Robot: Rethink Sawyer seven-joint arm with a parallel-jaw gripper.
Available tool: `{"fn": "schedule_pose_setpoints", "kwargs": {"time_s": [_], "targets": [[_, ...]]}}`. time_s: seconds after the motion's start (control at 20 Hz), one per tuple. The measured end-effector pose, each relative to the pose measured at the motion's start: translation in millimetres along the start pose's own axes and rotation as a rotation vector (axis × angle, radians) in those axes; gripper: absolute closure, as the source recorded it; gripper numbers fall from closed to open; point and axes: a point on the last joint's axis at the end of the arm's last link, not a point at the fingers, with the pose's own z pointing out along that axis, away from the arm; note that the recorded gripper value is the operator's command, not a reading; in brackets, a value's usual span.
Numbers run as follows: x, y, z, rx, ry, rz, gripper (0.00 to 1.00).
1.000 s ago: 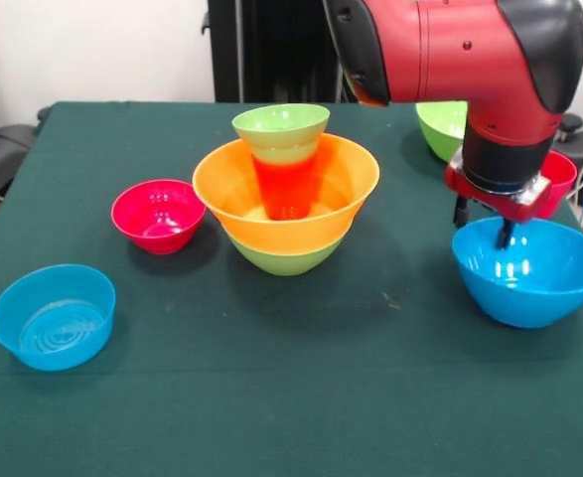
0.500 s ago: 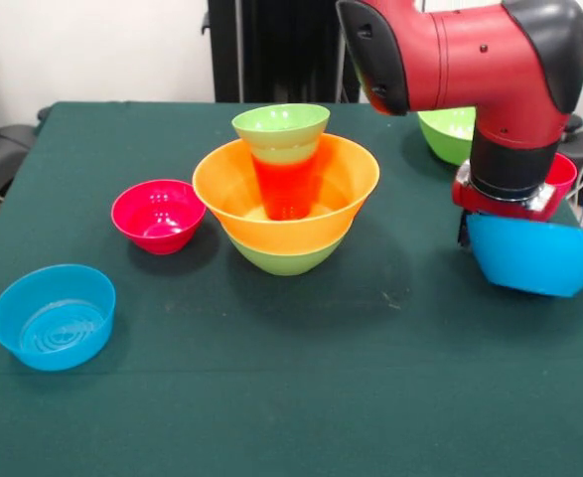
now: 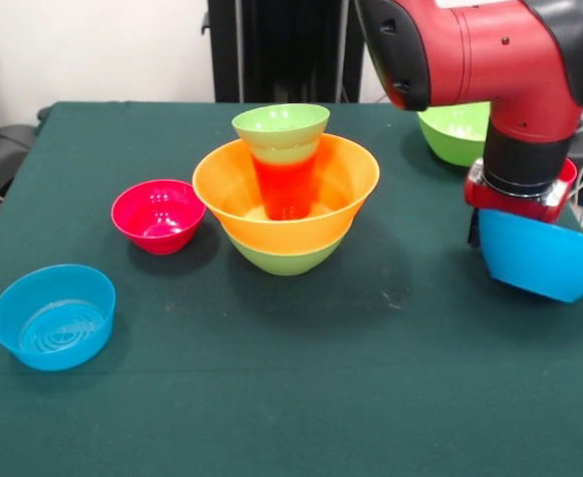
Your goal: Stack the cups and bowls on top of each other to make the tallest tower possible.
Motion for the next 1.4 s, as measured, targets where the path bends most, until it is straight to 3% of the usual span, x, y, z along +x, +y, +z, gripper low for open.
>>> {"fn": "schedule_pose_setpoints", "kwargs": {"time_s": [0.65, 1.4], "targets": [[-9.8, 1.9, -14.3, -0.007, -0.027, 0.001, 0.0], [-37.6, -19.3, -20.4, 0.035, -0.093, 0.003, 0.0]]}}
